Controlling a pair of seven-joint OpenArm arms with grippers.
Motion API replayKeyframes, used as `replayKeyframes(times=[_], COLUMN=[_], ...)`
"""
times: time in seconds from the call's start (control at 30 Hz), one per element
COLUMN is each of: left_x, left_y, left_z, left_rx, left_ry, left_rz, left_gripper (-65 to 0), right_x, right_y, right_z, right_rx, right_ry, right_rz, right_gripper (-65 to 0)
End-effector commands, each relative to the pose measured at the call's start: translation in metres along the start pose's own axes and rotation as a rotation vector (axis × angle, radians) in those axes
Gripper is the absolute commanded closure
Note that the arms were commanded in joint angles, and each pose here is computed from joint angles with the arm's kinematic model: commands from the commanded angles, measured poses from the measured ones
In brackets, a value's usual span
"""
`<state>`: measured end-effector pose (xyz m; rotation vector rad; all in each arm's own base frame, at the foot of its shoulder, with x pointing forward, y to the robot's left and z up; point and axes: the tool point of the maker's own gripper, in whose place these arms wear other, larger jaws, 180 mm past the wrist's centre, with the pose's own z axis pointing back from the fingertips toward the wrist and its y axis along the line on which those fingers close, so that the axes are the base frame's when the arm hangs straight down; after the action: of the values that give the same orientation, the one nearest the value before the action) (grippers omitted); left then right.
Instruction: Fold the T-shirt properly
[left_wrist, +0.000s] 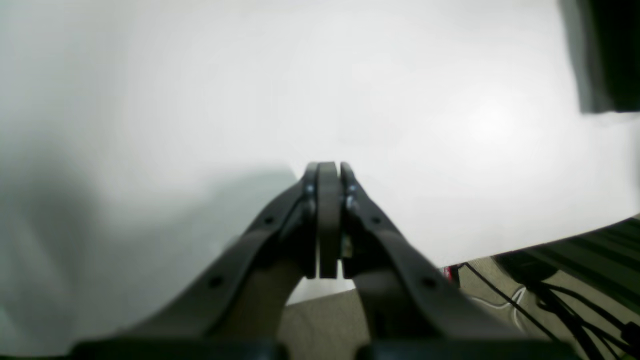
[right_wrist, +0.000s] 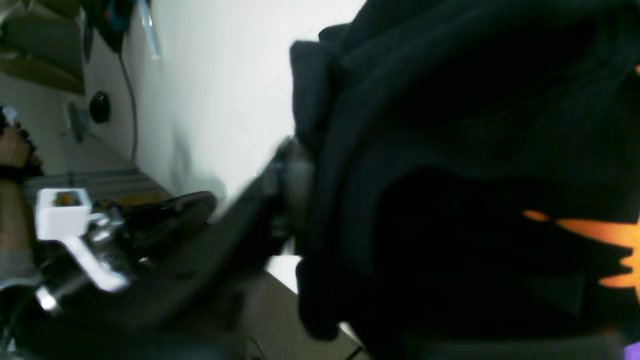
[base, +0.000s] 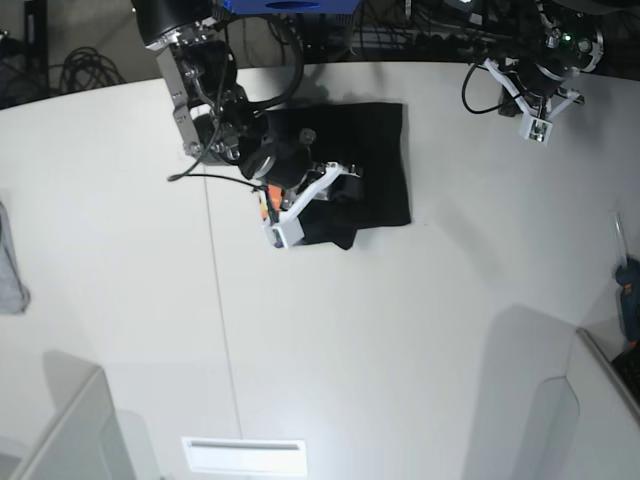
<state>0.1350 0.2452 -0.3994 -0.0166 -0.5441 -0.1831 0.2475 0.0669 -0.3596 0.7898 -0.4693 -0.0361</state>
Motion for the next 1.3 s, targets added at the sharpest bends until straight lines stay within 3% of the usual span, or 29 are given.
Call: replayKeyframes(times=[0.0, 0.1, 0.3, 0.7, 0.9, 1.1, 1.27], left_x=[0.005, 0.004, 0.002, 0.001, 0.002, 0.002, 0.001], left_y=[0.006, 0.016, 0.033, 0.04, 0.046, 0.052, 0.052], left_z=[0.005, 0.009, 0.016, 0.02, 0.022, 0.025, 0.025], left_rx=[0.011, 0.039, 0.087, 0.11, 0.127, 0.145, 0.146], left_ry=[-0.024, -0.025, -0.027, -0.028, -0.033, -0.035, -0.034], left_rz=[-0.011, 0.001, 0.018, 0.027, 0.032, 0.041, 0.042], left_gripper=[0.0, 0.0, 0.0, 0.0, 0.0, 0.0, 0.0], right_x=[0.009, 0.009, 0.007, -0.002, -0.014, -0.03, -0.04], right_y=[0.006, 0.005, 0.006, 0.043, 0.049, 0.062, 0.09], right_z=[0.002, 0.001, 0.0, -0.011, -0.02, -0.037, -0.052], right_rx=[0.02, 0.018, 0.018, 0.086, 0.09, 0.1, 0.141], right_ry=[-0.025, -0.023, -0.016, 0.041, 0.127, 0.211, 0.261], right_rz=[0.01, 0.008, 0.013, 0.144, 0.184, 0.291, 0.358], right_gripper=[-20.4, -28.4, -28.4, -28.4, -28.4, -28.4, -28.4])
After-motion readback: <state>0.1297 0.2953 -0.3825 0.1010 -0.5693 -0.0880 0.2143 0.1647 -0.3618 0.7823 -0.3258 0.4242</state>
